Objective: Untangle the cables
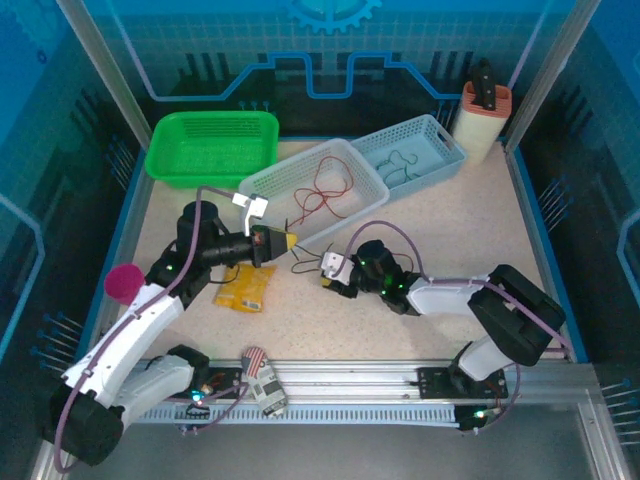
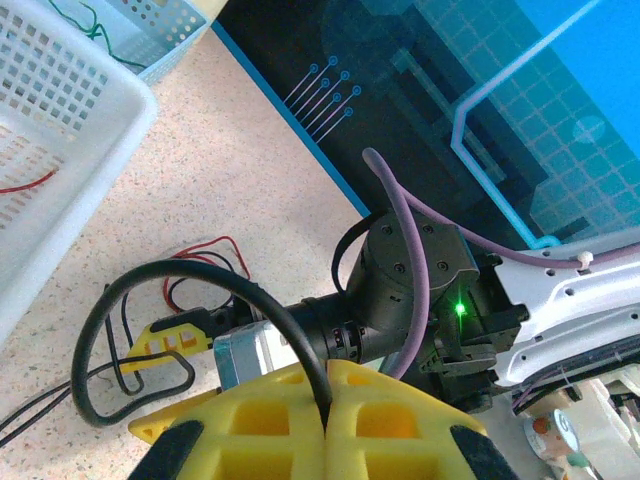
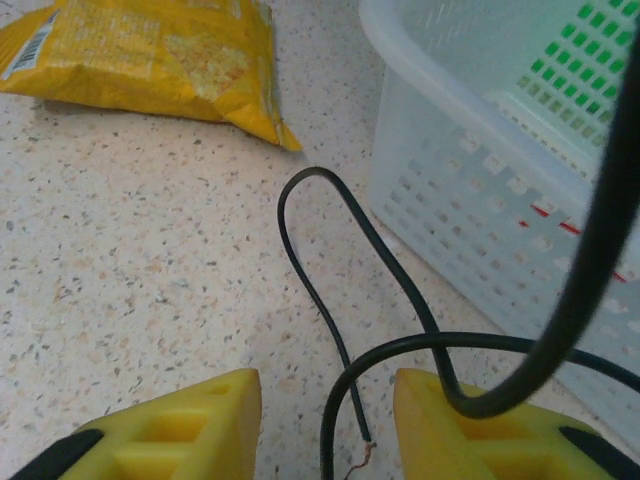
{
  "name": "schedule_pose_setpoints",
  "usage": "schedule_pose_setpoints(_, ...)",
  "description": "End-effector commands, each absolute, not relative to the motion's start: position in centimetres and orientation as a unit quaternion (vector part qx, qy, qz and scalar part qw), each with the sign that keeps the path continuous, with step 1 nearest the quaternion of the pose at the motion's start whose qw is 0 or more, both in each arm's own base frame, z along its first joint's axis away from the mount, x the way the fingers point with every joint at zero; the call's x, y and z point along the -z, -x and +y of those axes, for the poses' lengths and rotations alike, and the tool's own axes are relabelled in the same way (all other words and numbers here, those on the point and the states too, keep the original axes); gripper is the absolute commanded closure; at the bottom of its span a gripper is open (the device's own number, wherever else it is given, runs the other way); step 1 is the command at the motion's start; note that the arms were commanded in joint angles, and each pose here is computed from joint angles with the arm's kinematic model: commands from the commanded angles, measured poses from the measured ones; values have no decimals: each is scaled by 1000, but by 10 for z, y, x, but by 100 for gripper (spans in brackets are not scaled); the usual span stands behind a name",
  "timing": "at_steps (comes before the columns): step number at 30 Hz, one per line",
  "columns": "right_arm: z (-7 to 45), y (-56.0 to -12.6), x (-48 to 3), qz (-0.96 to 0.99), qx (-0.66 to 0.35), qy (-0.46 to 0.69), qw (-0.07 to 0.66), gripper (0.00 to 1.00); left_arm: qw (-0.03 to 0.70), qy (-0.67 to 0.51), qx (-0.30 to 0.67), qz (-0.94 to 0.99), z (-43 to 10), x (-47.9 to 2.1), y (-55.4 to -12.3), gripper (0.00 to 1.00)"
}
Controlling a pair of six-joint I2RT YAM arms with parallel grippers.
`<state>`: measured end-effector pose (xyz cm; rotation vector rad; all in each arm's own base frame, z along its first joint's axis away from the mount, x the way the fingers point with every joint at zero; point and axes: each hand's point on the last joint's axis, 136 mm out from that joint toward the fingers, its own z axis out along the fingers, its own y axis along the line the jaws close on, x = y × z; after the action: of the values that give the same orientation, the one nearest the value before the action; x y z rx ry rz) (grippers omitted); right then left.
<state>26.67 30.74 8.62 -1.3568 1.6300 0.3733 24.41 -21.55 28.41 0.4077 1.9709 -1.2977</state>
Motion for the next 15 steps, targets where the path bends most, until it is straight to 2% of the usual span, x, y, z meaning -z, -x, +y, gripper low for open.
schedule_pose_setpoints(1, 313, -272, -95, 658, -153, 544, 498, 64, 376, -169, 513, 753, -216, -305, -239, 100)
schedule_pose_setpoints(15, 304, -270, -90, 665, -139, 537, 501, 89, 388, -165, 514, 747, -217, -316, -245, 100)
